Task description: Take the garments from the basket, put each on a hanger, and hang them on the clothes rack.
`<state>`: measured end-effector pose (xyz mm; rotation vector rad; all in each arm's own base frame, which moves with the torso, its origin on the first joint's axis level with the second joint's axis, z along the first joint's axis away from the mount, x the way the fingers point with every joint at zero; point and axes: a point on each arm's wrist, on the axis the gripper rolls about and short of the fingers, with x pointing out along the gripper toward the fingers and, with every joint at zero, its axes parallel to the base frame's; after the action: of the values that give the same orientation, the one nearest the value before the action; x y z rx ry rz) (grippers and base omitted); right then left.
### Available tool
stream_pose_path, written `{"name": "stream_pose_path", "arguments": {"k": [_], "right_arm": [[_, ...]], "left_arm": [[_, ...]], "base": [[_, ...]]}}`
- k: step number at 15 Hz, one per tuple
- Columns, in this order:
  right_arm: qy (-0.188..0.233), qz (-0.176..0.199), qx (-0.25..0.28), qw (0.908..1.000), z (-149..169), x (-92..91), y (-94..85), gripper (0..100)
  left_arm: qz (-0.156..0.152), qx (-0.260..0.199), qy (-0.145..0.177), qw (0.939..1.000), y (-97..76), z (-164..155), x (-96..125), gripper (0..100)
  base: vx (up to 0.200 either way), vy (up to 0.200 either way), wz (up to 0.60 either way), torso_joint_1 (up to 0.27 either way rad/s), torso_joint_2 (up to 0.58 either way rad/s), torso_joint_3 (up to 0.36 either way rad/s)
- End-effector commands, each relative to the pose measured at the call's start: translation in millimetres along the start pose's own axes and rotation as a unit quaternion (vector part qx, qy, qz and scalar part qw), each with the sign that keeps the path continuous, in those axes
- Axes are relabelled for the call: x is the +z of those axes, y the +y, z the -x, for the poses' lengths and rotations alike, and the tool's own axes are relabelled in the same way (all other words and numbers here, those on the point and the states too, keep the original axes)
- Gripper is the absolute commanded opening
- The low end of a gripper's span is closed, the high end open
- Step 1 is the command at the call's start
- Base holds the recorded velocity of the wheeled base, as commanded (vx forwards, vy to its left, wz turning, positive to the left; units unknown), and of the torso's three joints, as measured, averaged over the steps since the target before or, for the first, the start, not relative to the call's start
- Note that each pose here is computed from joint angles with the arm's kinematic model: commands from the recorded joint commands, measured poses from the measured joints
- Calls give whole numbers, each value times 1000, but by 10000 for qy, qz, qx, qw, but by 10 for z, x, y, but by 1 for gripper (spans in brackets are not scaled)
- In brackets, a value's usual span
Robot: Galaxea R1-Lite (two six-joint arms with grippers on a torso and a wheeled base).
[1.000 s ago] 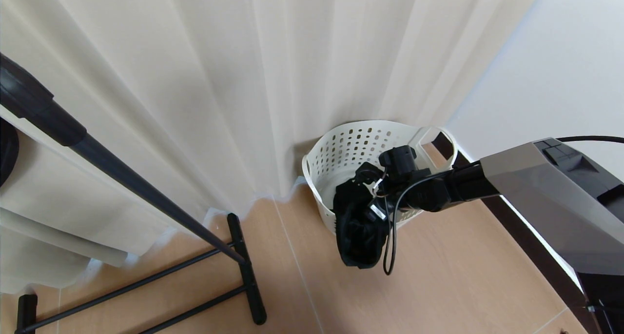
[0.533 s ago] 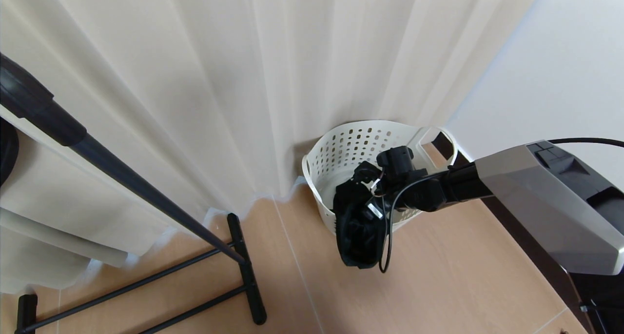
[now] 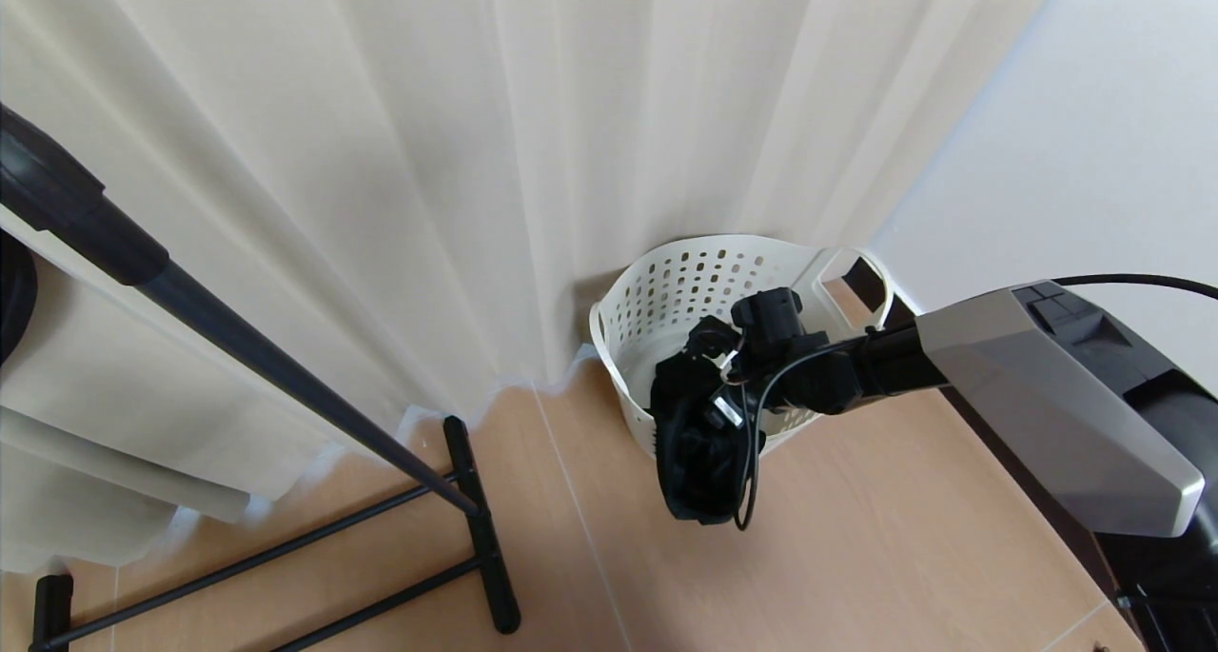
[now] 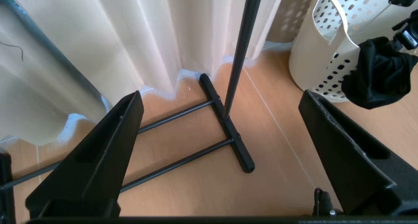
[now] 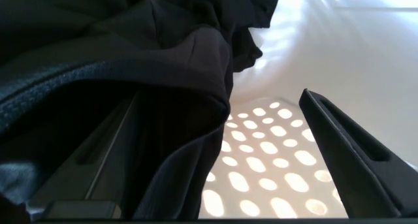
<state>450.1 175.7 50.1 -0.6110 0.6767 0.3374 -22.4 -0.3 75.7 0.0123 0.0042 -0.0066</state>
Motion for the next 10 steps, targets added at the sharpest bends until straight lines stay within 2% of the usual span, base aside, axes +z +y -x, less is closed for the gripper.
{"name": "stream_pose_path", "arguments": {"k": [1, 7, 8, 10], "right_arm": [[13, -9, 5, 10000, -26, -9, 7, 100], [-25, -38, -18, 10000, -48, 9, -5, 100], [-11, -35, -12, 10000, -54, 3, -1, 0], [12, -54, -10, 10000, -93, -11, 13, 0]], "left_arm": [[0, 2, -6, 10000, 0, 0, 1, 100], [0, 2, 2, 10000, 0, 0, -1, 100], [0, 2, -6, 10000, 0, 0, 1, 100], [0, 2, 2, 10000, 0, 0, -1, 100]], "base": [[0, 0, 0, 0, 0, 0], [0, 0, 0, 0, 0, 0], [0, 0, 0, 0, 0, 0], [0, 0, 0, 0, 0, 0]]}}
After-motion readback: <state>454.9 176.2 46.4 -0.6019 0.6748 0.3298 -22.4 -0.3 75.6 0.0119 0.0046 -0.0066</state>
